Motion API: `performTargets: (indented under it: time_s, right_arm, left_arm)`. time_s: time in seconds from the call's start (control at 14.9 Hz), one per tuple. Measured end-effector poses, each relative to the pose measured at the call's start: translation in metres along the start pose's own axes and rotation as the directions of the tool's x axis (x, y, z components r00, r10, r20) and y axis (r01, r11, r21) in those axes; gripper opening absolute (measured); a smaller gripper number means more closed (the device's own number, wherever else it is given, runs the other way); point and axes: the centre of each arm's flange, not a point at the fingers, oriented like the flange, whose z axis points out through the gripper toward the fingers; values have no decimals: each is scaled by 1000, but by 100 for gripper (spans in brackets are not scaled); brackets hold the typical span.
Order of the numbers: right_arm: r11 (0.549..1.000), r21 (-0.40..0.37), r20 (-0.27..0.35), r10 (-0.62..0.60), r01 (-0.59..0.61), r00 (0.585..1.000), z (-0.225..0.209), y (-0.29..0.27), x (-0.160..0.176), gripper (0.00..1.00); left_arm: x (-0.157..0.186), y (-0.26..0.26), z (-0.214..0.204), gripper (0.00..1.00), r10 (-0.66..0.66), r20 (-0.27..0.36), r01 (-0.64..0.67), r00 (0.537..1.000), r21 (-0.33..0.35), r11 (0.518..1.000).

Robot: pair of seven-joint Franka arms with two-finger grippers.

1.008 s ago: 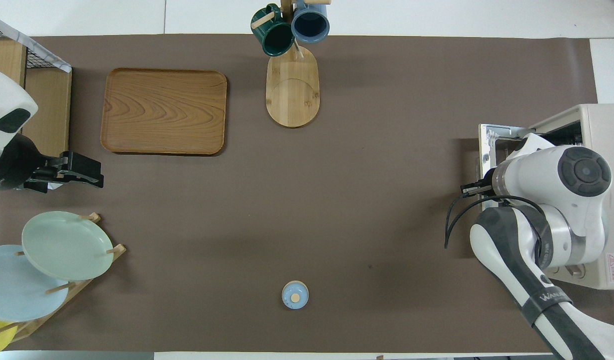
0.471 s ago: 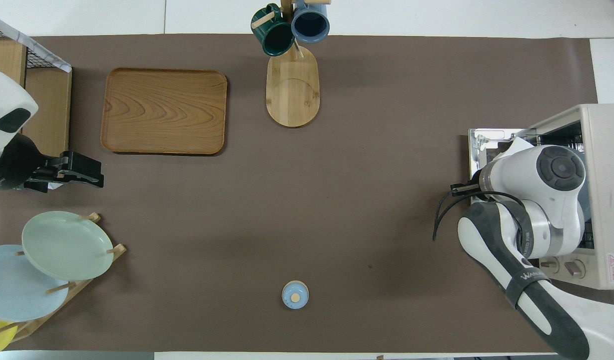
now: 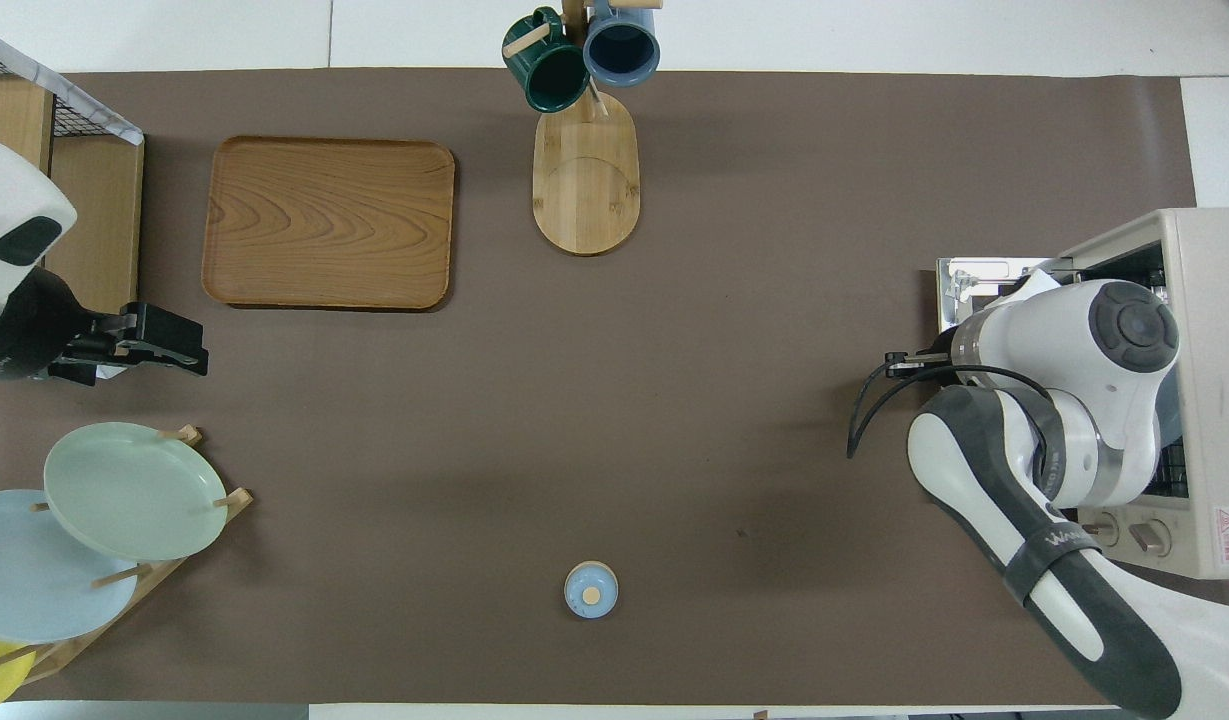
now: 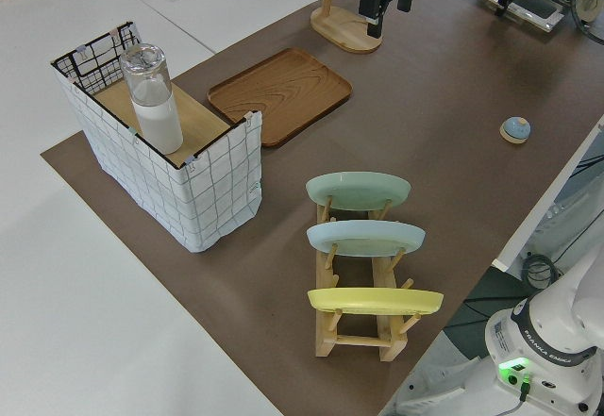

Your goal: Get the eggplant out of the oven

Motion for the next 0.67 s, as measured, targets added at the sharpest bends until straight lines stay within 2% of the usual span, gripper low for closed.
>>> performTargets:
  time_s: [0.13,0.27,0.34,0.47,0.61,0.67]
  right_arm:
    - [1000,-11,53,-21,22,998,-26,-14,10,42]
    - [992,-100,78,-67,75,995,-65,-5,24,61]
    - [982,-160,91,-82,96,992,-79,5,27,61]
    - [971,-229,108,-48,72,993,-85,23,24,52]
    - [969,-243,130,-6,38,992,-74,43,18,51]
    - [969,-244,140,10,24,990,-69,53,14,48]
  left_arm:
    - [0,0,0,100,0,0,0,1000,0,1000]
    - [0,0,0,100,0,0,0,1000,0,1000]
    - [0,0,0,100,0,0,0,1000,0,1000]
    - [0,0,0,100,0,0,0,1000,0,1000]
    - [0,0,0,100,0,0,0,1000,0,1000]
    - [0,0,0,100,0,0,0,1000,0,1000]
